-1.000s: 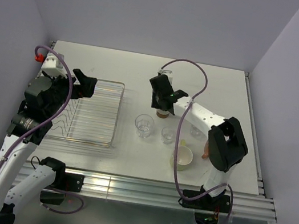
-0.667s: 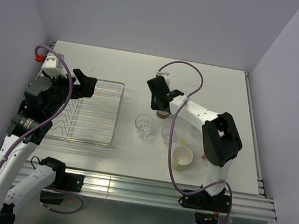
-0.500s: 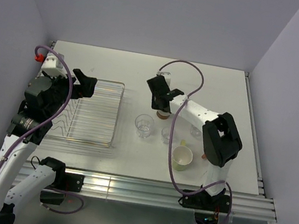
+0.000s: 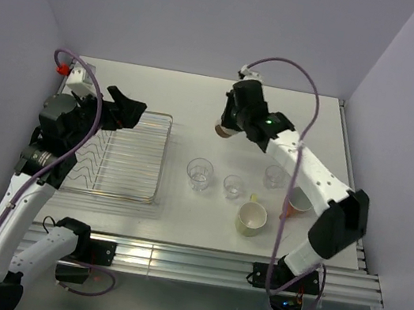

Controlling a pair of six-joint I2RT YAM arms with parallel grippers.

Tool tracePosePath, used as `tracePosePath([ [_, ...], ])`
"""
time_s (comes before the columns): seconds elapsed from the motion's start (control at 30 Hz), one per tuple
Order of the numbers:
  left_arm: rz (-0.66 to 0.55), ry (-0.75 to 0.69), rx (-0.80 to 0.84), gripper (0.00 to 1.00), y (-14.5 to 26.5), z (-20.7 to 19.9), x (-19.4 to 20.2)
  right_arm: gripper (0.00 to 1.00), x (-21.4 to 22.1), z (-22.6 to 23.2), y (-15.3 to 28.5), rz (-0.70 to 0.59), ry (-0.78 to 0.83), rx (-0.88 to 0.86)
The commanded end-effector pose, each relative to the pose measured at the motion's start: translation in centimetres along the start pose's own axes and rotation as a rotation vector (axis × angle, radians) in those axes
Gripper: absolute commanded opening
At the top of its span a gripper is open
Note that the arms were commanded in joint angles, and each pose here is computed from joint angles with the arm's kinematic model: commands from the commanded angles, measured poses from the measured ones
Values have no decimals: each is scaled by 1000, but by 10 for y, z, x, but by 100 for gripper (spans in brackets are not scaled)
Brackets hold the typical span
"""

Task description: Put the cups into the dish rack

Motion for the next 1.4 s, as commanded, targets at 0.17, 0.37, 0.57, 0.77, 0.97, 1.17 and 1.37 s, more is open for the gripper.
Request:
tracePosePath([
  [0.17,195,210,377,99,-25,-38,-18,0,-71,24,115,-367,-144,-630],
  [0.37,337,288,571,99,-54,-38,-12,0,-79,36,133,-408,-229,-931],
  [0.57,389,338,725,99,-57,-42,-9,0,-82,44,128,-425,-290,-1041],
  [0.77,403,333,734,99,-58,-43,-6,0,-83,47,123,-425,-329,-1084],
  [0.97,427,331,654,99,-69,-35,8,0,-87,50,119,-427,-346,-1100],
  [1.17,449,339,672,98,-70,-40,17,0,-87,51,111,-419,-369,-1112],
  [1.37,465,354,694,94,-66,-43,23,0,-85,46,104,-433,-416,-1125],
])
Point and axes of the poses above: each gripper's point midway between its finger pads, its own y axis back along the fingers, its own z axis along the line the jaws close on, x = y × z, the point moved 9 cm from there along y, back along the fingers, and after that the axes turned 15 degrees about y, right-handed, at the moved point
